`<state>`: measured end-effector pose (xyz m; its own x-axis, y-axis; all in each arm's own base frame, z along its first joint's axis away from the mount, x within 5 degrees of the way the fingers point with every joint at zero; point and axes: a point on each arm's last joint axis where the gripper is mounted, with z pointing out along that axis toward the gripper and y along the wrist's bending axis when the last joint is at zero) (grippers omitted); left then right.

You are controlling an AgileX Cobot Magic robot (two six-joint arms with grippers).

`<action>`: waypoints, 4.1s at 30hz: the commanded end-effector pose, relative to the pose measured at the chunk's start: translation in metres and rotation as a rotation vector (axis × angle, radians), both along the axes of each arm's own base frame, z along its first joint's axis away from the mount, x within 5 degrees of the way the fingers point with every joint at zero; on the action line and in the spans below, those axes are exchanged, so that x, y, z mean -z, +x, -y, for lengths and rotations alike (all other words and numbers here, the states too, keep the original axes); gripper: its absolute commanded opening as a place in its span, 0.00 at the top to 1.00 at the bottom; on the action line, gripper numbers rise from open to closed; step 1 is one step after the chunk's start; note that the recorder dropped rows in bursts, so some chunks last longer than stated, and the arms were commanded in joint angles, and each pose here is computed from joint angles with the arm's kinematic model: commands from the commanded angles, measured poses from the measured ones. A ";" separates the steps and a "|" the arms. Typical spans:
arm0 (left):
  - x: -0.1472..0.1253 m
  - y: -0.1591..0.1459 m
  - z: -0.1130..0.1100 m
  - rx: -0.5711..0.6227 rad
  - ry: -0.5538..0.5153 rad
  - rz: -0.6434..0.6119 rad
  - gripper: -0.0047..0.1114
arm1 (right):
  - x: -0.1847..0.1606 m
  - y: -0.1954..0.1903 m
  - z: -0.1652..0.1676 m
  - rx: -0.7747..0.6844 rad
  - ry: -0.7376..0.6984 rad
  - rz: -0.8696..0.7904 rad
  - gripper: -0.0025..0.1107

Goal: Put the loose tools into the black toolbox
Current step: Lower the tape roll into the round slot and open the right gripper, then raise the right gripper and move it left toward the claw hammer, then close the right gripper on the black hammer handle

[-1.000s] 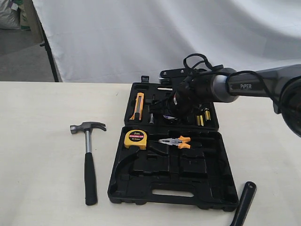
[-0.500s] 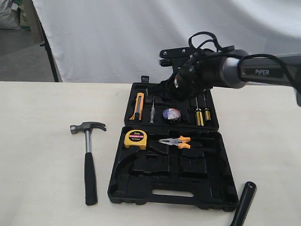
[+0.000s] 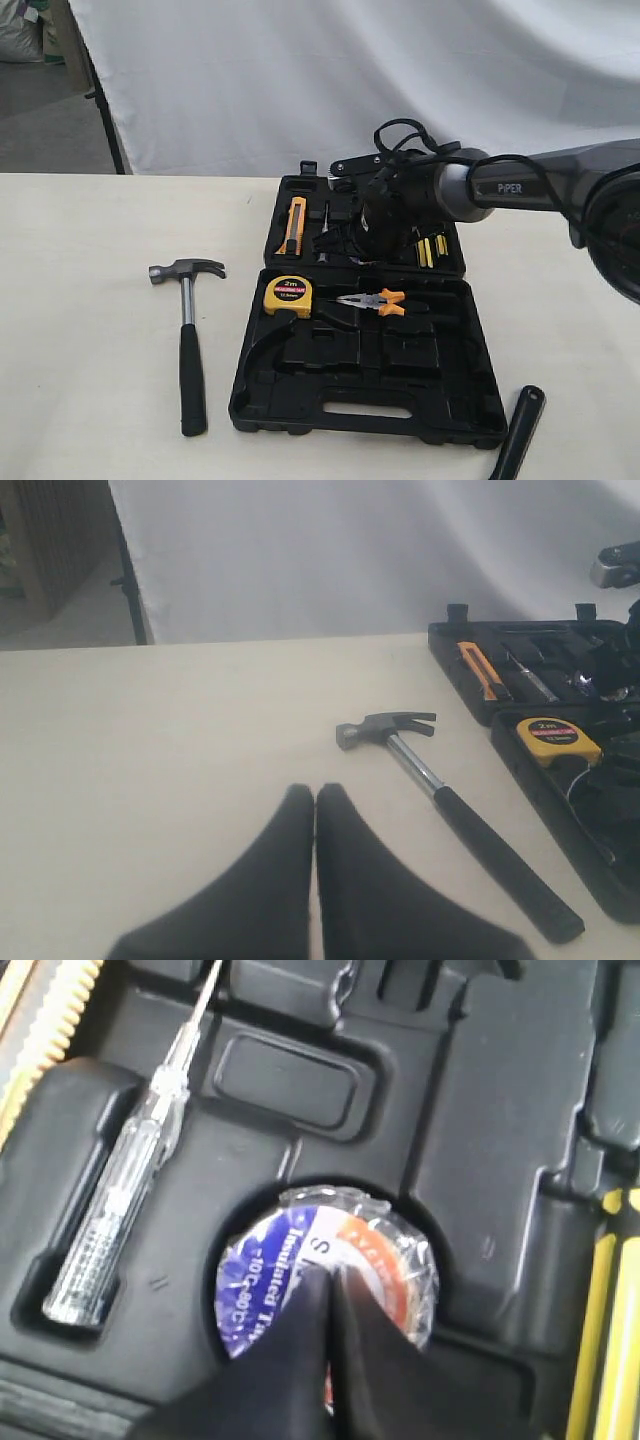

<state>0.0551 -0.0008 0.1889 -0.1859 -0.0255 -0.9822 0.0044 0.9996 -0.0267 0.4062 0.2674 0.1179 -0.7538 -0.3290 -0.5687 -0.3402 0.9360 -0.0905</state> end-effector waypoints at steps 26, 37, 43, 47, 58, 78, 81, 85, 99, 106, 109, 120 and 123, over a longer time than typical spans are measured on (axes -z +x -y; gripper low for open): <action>0.000 0.000 0.000 -0.001 -0.003 0.004 0.95 | 0.022 0.018 0.022 0.071 0.048 -0.005 0.98; 0.000 0.000 0.000 -0.001 -0.003 0.004 0.95 | -0.050 0.015 0.027 0.094 0.091 0.087 0.98; 0.000 0.000 0.000 -0.001 -0.003 0.004 0.95 | -0.087 0.003 0.043 0.127 -0.012 0.069 0.98; 0.000 0.000 0.000 -0.001 -0.003 0.004 0.95 | -0.107 -0.009 0.058 0.132 -0.138 0.017 0.98; 0.000 0.000 0.000 -0.001 -0.003 0.004 0.95 | -0.121 -0.082 0.106 0.056 -0.301 -0.102 0.98; 0.000 0.000 0.000 -0.001 -0.003 0.004 0.95 | -0.068 -0.190 -0.031 -0.460 0.185 -0.121 0.92; 0.000 0.000 0.000 -0.001 -0.003 0.004 0.95 | -0.047 -0.193 -0.077 -0.538 0.168 -0.133 0.56; 0.000 0.000 0.000 -0.001 -0.003 0.004 0.95 | -0.039 -0.187 -0.120 -0.633 0.169 -0.081 0.42; 0.000 0.000 0.000 -0.001 -0.003 0.004 0.95 | -0.004 -0.145 -0.165 -0.645 0.057 -0.070 0.42; 0.000 0.000 0.000 -0.001 -0.003 0.004 0.95 | 0.003 -0.133 -0.160 -0.599 0.061 -0.091 0.42; 0.000 0.000 0.000 -0.001 -0.003 0.004 0.95 | 0.011 -0.134 -0.155 -0.578 0.031 -0.158 0.43; 0.000 0.000 0.000 -0.001 -0.003 0.004 0.95 | 0.010 -0.173 -0.158 -0.662 -0.120 -0.291 0.98; 0.000 0.000 0.000 -0.001 -0.003 0.004 0.95 | 0.004 -0.188 -0.160 -0.686 -0.156 -0.323 0.98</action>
<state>0.0551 -0.0008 0.1889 -0.1859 -0.0255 -0.9822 0.0044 0.9996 -0.0267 0.2343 0.4304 0.1157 -0.4911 -0.7912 -0.3646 -0.8511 0.5249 0.0073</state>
